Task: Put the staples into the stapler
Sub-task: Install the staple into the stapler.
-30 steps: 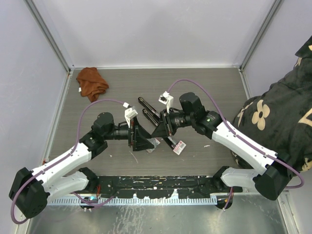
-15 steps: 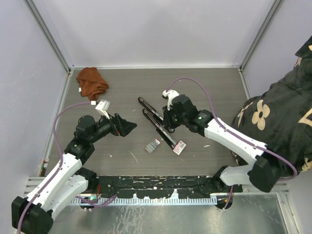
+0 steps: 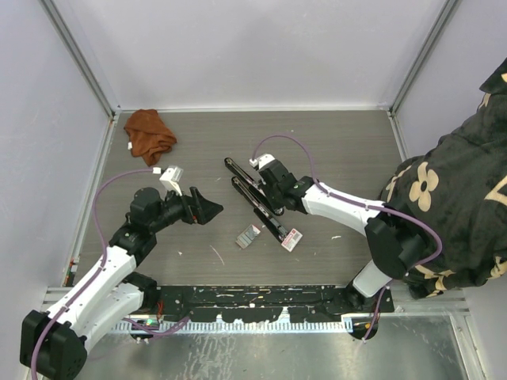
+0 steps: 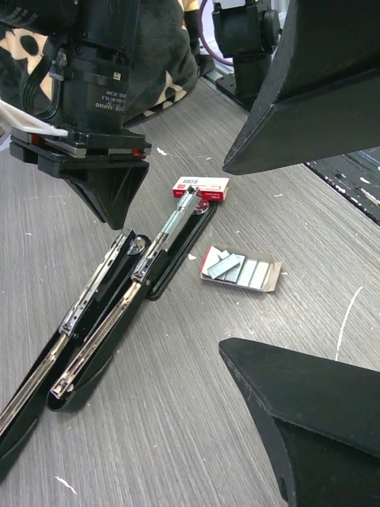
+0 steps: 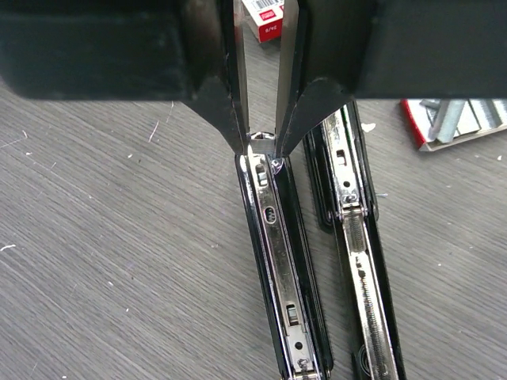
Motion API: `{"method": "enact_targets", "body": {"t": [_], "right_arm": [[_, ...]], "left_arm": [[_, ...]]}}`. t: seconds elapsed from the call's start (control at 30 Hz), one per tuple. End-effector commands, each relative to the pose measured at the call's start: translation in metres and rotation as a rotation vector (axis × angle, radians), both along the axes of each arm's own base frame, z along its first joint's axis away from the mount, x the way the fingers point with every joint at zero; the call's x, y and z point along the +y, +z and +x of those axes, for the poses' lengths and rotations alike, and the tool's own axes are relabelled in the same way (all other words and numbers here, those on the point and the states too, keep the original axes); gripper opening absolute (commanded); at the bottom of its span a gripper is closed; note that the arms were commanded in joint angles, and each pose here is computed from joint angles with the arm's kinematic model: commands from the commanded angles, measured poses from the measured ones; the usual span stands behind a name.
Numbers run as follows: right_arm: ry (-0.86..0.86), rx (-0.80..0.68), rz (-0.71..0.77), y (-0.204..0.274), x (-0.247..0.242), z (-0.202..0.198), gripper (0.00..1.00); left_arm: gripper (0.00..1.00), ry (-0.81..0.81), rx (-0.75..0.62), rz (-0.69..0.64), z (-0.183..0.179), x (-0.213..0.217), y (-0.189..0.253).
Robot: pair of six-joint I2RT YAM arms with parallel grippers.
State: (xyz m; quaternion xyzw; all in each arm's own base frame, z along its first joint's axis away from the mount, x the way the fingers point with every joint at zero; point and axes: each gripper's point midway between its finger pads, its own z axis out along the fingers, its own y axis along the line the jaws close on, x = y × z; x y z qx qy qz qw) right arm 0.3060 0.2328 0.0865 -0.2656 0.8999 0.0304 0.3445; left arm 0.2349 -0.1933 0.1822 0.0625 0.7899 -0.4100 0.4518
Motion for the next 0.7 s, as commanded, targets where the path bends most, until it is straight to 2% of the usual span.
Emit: {"method": "enact_targets", "body": {"t": [0.0,0.67], "right_arm": [[0.008,-0.091,-0.008,0.016,0.010,0.024,0.18],[0.078,-0.072,0.032,0.012,0.019,0.033,0.18]], "left_arm": [[0.87,0.011,-0.032,-0.016,0.006,-0.001,0.006],[0.87,-0.008,-0.028,-0.024,0.004,-0.003,0.007]]}}
